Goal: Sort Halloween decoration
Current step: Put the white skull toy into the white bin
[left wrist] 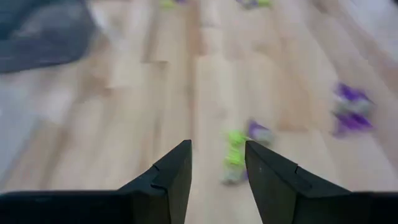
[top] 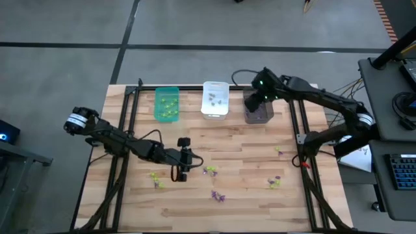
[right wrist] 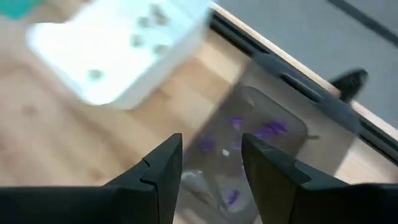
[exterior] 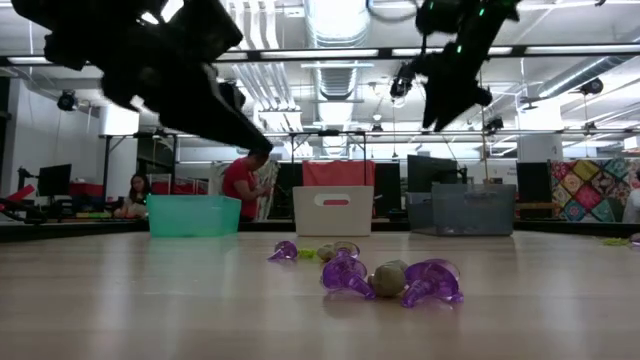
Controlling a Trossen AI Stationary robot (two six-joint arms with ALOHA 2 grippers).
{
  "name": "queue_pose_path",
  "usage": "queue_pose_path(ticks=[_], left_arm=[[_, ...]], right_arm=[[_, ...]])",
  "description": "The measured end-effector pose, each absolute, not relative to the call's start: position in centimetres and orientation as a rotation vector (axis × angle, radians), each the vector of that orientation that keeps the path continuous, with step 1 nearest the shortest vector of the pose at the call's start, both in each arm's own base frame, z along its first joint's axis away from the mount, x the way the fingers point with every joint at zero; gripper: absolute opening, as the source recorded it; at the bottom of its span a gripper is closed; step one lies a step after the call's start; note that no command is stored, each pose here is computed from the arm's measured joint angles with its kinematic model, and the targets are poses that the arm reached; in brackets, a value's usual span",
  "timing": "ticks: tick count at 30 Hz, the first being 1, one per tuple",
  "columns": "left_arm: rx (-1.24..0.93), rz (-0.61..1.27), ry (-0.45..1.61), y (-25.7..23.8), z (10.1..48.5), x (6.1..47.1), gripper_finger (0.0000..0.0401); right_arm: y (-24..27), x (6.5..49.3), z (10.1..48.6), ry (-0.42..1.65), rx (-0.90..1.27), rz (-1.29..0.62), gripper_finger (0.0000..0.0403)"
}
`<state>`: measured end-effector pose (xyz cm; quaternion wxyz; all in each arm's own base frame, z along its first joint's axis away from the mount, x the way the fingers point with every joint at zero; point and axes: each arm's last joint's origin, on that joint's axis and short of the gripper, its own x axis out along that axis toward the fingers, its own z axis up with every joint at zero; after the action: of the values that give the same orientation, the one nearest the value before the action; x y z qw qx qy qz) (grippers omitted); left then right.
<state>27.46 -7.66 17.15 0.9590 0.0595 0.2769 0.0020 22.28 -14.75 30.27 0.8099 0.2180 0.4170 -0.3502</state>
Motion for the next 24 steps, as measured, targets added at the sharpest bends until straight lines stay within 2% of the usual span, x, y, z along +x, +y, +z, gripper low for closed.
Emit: queue_pose_path(ticks=[7, 14, 24], left_arm=[[0.154, -0.090, 0.622, -8.0, 15.6, 27.7, 0.0132], [0.172, -0.085, 0.596, -8.1, 14.8, 28.4, 0.0136], [0.168, -0.084, 0.573, -8.3, 13.5, 29.1, 0.0194]], right_arm=[[-8.6, 23.2, 31.5, 0.812, 0.345, -0.531, 0.0157], [-3.0, 24.5, 30.0, 0.736, 0.275, -0.314, 0.0155], [0.9, 25.6, 28.3, 0.650, 0.252, -0.160, 0.0140]])
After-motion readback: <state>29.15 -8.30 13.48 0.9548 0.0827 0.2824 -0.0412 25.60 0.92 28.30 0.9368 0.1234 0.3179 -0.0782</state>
